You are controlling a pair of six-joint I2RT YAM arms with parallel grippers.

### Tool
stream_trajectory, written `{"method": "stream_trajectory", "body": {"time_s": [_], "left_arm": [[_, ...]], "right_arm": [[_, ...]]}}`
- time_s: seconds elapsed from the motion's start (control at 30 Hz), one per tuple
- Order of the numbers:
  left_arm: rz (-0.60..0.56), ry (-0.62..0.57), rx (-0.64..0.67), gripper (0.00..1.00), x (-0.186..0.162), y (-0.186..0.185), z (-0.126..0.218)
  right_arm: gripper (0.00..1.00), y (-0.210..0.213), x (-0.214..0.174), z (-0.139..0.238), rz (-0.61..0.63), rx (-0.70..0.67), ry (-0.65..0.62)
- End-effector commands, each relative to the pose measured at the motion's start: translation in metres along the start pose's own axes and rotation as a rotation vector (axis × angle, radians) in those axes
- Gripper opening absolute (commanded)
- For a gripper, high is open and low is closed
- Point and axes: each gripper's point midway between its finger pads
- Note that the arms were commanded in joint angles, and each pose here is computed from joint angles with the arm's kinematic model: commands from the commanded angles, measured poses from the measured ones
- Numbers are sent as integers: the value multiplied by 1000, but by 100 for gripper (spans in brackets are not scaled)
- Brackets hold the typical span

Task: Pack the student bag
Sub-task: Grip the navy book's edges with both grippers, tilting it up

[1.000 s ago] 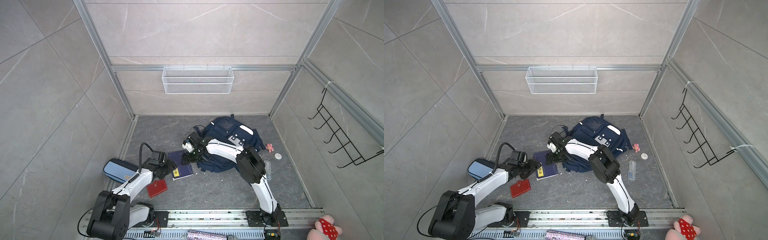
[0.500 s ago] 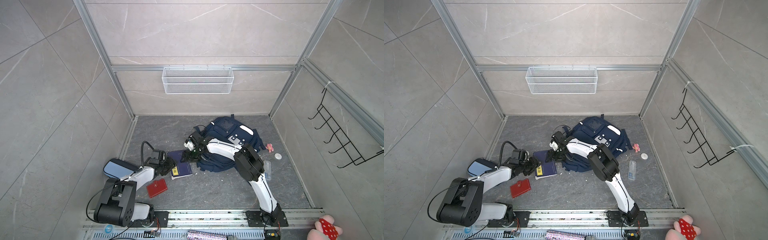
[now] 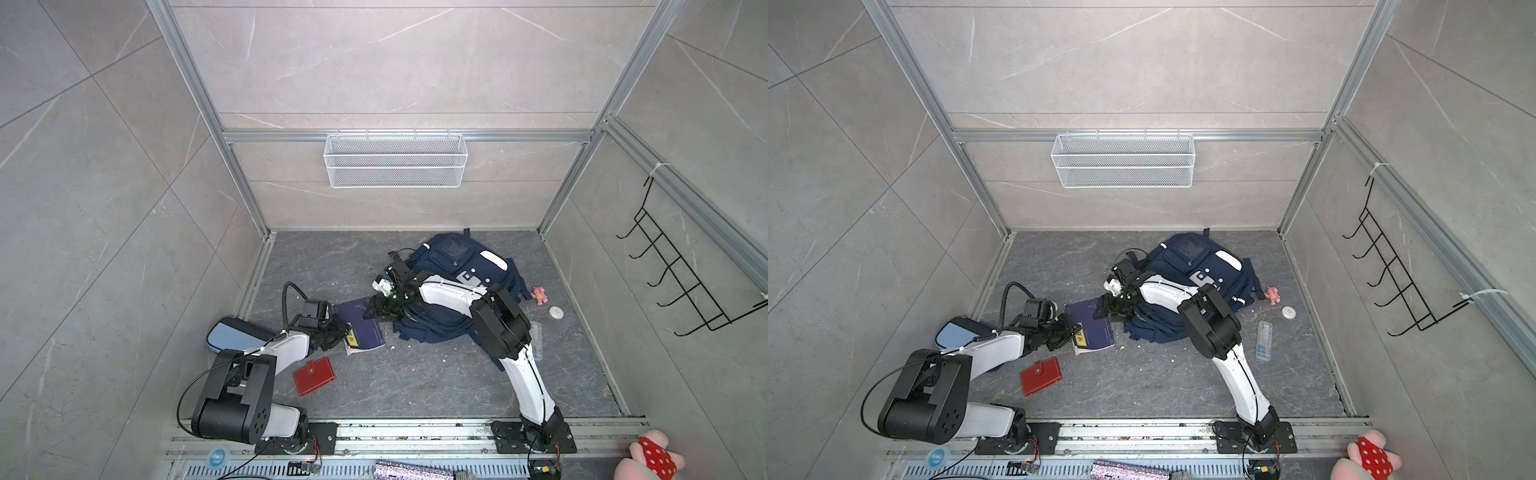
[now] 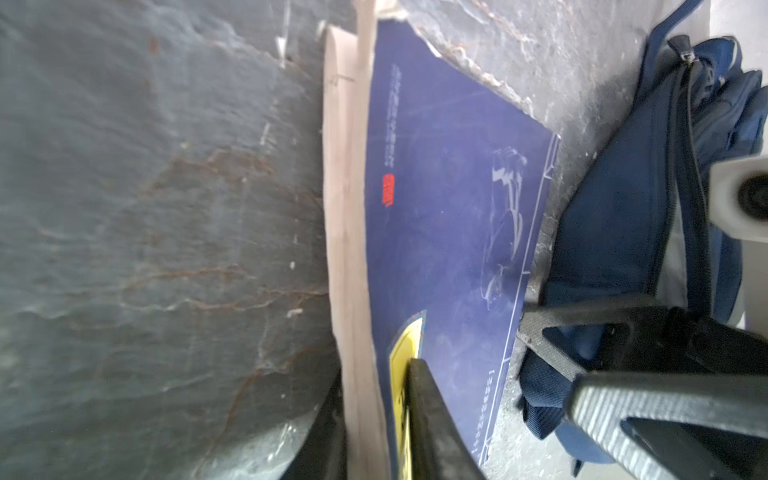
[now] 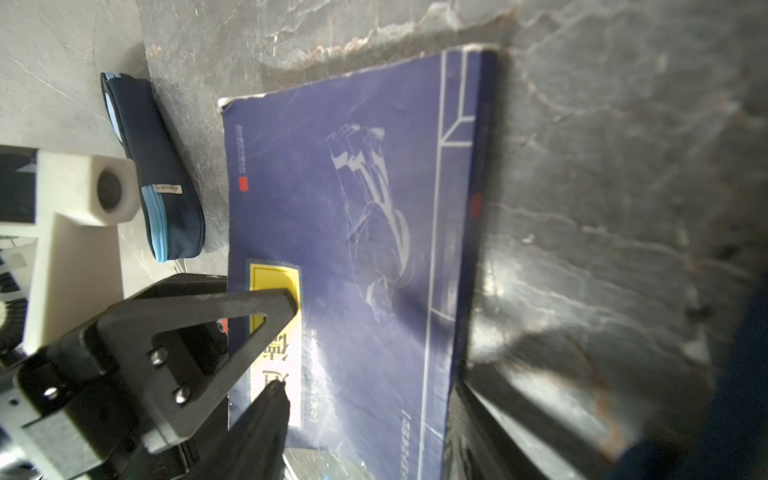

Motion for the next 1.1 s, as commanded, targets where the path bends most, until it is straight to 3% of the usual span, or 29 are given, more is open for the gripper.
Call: {"method": "stream_trajectory", "body": {"time_s": [0.0, 0.03, 0.07, 0.17, 0.3, 0.53, 0.67, 0.77, 0.9, 1.07], "left_arm": [[-18, 62, -74, 44, -9, -19, 4], [-15, 72, -64, 51, -11, -18, 5], [-13, 78, -56, 52, -12, -16, 5], [-18, 86, -58, 48, -14, -17, 8], [-17, 71, -50, 35, -12, -18, 15], [-18, 85, -54, 19, -14, -18, 12], [-21, 75, -53, 1, -11, -20, 13], [-31, 62, -58, 0, -7, -24, 18], [-51, 37, -67, 0, 1, -32, 30], [-157, -96, -156, 0, 28, -68, 70]], "right_arm": [[63, 2, -8, 1, 27, -6, 21], [63, -1, -8, 0, 19, -10, 23], [62, -2, -9, -1, 18, -13, 25], [62, -5, -9, -2, 14, -17, 28], [61, -7, -8, -2, 14, -24, 29], [59, -12, -9, -5, 5, -36, 36], [59, -8, -8, -2, 12, -33, 33], [59, -1, -6, 5, 28, -27, 28], [59, 27, 1, 33, 61, 22, -15], [62, 70, 2, 101, 114, 102, -104]]}}
Point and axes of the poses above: each gripper's point midway between its finger pads, its own z axis back along the fingers, its own y axis along the line the jaws close on, x = y × z, and after that the axes turned 13 degrees about -z, right-handed
